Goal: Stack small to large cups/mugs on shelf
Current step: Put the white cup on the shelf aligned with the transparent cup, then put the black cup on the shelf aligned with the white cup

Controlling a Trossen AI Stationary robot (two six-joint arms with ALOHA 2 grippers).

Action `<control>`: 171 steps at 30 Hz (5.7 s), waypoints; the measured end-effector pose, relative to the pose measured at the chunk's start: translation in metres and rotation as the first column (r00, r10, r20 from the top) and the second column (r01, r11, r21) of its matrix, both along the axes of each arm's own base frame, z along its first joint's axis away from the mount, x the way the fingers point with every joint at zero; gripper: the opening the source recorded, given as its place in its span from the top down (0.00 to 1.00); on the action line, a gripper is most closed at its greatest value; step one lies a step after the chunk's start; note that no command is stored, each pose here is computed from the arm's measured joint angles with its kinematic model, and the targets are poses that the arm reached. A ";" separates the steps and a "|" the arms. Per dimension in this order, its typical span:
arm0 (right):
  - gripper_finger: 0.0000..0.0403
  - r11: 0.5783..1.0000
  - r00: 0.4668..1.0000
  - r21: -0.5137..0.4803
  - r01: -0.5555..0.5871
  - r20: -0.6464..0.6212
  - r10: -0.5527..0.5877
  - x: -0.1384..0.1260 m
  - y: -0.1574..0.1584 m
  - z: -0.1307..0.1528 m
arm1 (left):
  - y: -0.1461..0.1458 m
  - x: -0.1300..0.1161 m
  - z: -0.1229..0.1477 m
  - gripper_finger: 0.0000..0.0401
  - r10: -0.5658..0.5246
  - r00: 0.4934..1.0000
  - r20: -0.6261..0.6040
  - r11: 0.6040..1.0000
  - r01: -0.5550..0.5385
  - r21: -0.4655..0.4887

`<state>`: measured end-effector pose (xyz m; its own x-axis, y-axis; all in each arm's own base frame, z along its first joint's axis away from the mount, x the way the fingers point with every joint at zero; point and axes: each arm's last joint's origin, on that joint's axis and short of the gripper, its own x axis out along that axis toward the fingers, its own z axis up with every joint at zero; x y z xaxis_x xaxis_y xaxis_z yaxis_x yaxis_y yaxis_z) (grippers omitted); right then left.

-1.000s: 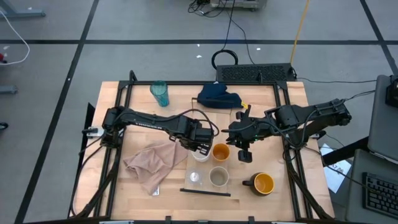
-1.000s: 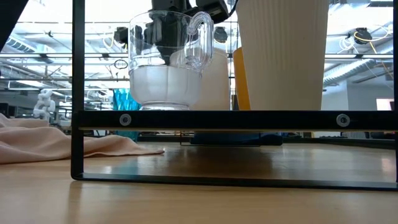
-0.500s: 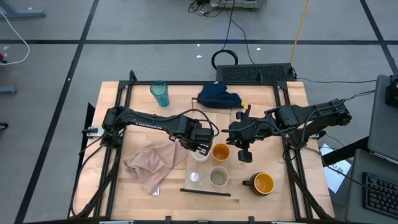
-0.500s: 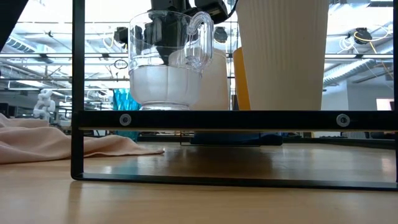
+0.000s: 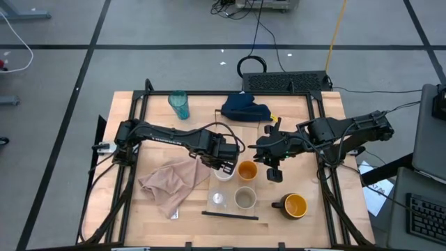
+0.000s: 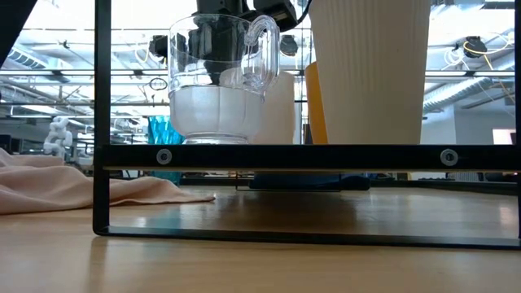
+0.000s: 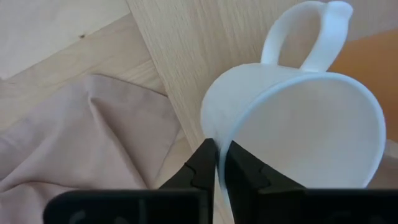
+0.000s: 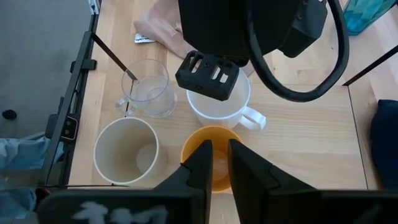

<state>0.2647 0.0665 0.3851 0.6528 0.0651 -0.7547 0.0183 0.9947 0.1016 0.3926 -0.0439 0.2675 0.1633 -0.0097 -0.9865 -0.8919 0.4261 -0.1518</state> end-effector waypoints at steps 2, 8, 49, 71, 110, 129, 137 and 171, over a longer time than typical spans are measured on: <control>0.90 1.000 1.000 0.000 0.000 0.000 0.000 0.000 0.000 0.000 | 0.000 0.000 0.000 0.93 0.000 1.000 0.000 1.000 0.000 0.000; 0.90 1.000 1.000 0.000 -0.001 0.000 0.001 0.000 0.000 0.000 | 0.000 0.000 0.000 0.92 -0.002 1.000 0.003 1.000 0.002 -0.011; 0.90 1.000 1.000 -0.013 -0.014 -0.021 0.013 -0.002 0.000 -0.001 | 0.001 -0.007 0.016 0.63 -0.029 0.998 0.047 1.000 0.029 -0.008; 0.90 1.000 1.000 -0.009 -0.009 0.006 0.009 0.001 0.000 0.000 | 0.007 -0.017 0.066 0.63 -0.265 0.904 0.335 0.957 0.290 -0.026; 0.90 0.995 0.965 0.086 -0.051 0.262 0.027 0.013 0.020 0.020 | 0.036 -0.041 0.179 0.63 -0.190 0.480 0.857 0.964 -0.075 0.256; 0.90 0.992 0.955 0.110 -0.062 0.296 0.027 0.014 0.025 0.023 | 0.036 -0.041 0.179 0.63 -0.189 0.481 0.856 0.963 -0.081 0.258; 0.90 0.993 0.953 0.088 -0.076 0.301 0.047 0.014 0.025 0.023 | 0.043 -0.045 0.183 0.63 -0.232 0.444 0.865 0.971 0.047 0.236; 0.90 0.972 0.885 0.083 0.221 0.401 -0.235 0.034 -0.068 0.030 | 0.057 -0.221 0.268 0.63 -0.758 0.229 0.610 0.632 0.032 0.774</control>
<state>0.2990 -0.0010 0.4149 0.9013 -0.1020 -0.4211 0.1943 0.9638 0.1825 0.1711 0.0127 0.5360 0.9969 0.0257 -0.0746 -0.0429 0.9698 -0.2401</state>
